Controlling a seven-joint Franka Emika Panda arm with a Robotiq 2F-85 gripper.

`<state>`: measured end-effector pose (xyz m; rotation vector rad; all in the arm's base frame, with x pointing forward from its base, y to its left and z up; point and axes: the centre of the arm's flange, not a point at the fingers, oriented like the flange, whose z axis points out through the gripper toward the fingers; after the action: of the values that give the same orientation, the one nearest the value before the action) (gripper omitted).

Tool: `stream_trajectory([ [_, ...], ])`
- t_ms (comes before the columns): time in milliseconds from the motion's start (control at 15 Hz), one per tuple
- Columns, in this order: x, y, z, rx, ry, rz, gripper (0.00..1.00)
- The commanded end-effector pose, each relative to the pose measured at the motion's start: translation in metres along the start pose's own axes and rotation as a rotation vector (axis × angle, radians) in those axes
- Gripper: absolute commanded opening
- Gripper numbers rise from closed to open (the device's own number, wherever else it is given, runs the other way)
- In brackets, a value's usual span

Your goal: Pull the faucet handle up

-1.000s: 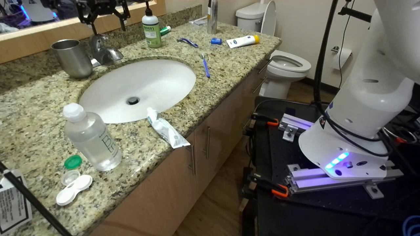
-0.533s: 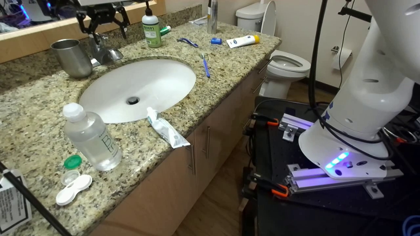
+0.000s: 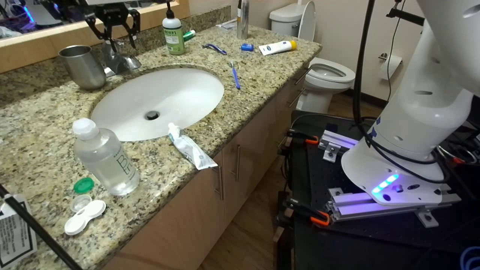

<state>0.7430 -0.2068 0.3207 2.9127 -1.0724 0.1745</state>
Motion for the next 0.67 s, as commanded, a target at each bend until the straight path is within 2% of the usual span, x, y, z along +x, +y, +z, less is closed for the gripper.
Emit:
stream_trajectory([
  [0,-0.001,0.002,-0.008,0.025,0.005,0.009,0.25],
  [200,0.003,0.002,-0.017,0.059,-0.004,0.084,0.03],
  [333,0.003,0.01,-0.03,0.11,0.011,0.128,0.07],
  [600,-0.017,0.023,-0.069,0.227,0.067,0.149,0.07],
])
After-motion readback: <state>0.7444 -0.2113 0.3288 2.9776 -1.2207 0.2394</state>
